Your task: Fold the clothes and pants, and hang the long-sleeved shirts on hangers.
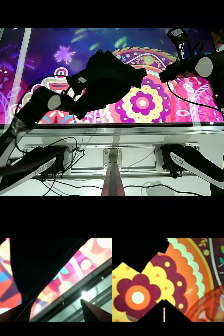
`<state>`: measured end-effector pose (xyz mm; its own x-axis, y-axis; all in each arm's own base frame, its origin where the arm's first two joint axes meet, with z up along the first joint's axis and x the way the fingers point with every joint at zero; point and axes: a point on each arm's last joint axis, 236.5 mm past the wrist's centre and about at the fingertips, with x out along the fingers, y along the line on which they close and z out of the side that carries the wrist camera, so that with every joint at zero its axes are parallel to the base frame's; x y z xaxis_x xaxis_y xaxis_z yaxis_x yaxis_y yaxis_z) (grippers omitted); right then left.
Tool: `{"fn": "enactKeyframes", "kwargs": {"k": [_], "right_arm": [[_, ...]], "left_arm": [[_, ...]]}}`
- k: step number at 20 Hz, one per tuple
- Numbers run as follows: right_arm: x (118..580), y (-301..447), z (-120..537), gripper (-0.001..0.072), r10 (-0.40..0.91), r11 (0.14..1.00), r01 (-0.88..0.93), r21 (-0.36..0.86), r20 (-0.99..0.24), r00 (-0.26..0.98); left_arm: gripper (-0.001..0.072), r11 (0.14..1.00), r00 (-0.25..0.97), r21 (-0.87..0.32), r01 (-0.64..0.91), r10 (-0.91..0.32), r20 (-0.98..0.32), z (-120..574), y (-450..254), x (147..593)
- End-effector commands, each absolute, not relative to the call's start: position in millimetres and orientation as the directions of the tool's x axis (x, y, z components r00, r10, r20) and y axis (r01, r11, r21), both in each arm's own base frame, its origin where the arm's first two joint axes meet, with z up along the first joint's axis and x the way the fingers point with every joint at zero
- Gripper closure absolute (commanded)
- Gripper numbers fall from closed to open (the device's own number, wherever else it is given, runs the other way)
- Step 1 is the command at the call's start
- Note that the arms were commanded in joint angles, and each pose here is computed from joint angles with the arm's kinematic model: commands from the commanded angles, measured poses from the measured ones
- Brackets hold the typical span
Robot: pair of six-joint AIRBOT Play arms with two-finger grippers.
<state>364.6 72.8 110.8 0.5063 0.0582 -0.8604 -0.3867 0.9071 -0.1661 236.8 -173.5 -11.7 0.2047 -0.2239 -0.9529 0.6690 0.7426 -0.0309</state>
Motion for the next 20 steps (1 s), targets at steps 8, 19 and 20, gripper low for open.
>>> {"fn": "enactKeyframes", "kwargs": {"k": [8, 19, 20], "right_arm": [[367, 82, 113, 0.0686, 0.097, 0.911, -0.389, -0.133, -0.85, 0.517], [372, 83, 116, 0.0685, 0.102, 0.912, -0.387, -0.137, -0.838, 0.537], [373, 83, 117, 0.0685, 0.103, 0.912, -0.386, -0.138, -0.835, 0.54]], "left_arm": [[0.0032, 0.592, 0.28, 0.099, 0.8, -0.222, -0.934, -93, -261, 280], [0.0676, 0.76, 0.541, 0.247, 0.602, -0.16, -0.826, -20, -229, 346], [0.0676, 0.769, 0.56, 0.245, 0.591, -0.172, -0.811, -8, -227, 348]]}}
